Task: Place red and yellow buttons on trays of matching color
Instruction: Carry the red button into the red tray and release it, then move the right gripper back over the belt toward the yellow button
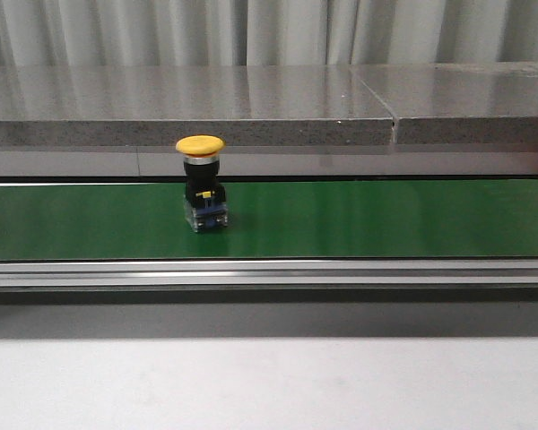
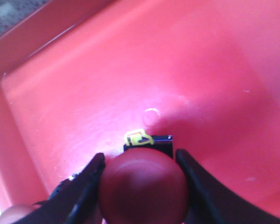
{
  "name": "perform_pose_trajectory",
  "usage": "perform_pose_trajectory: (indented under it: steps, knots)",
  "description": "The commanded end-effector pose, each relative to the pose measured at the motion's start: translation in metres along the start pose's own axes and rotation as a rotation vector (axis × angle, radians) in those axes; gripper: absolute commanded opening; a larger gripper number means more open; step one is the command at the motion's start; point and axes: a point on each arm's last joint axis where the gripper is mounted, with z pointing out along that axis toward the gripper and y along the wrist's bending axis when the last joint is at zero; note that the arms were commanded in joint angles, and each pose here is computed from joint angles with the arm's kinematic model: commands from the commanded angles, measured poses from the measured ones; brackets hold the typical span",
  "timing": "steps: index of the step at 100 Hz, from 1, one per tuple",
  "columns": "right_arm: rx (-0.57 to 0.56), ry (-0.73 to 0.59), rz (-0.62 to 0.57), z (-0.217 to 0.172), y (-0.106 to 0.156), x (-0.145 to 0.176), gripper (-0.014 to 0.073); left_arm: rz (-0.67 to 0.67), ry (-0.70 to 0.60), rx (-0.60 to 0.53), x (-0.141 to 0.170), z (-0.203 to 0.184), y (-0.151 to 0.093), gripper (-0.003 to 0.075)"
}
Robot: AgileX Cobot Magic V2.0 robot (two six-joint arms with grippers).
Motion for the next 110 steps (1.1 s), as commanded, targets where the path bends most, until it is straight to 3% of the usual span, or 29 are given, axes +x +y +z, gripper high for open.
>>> perform_pose_trajectory:
  steps: [1, 21, 28, 46, 77, 110]
  knots:
    - [-0.02, -0.113, 0.01, -0.026, 0.007, -0.018, 0.0175, -0.003, -0.095, 0.0, -0.014, -0.005, 0.0, -0.0021]
    - [-0.032, -0.124, 0.02, -0.029, 0.008, -0.02, 0.0533, -0.003, -0.095, 0.0, -0.014, -0.005, 0.0, -0.0021]
    - [-0.035, -0.123, 0.021, -0.03, 0.009, -0.02, 0.0596, -0.003, -0.095, 0.0, -0.014, -0.005, 0.0, -0.0021]
    - [-0.039, -0.152, 0.008, -0.046, 0.012, -0.024, 0.0594, -0.003, -0.095, 0.0, -0.014, -0.005, 0.0, -0.0021]
    - [-0.061, -0.292, -0.059, -0.116, 0.033, -0.035, 0.0594, -0.003, -0.095, 0.0, -0.014, -0.005, 0.0, -0.0021]
    - [-0.094, -0.386, -0.153, -0.182, 0.062, -0.009, 0.0594, -0.003, -0.095, 0.0, -0.014, -0.005, 0.0, -0.0021]
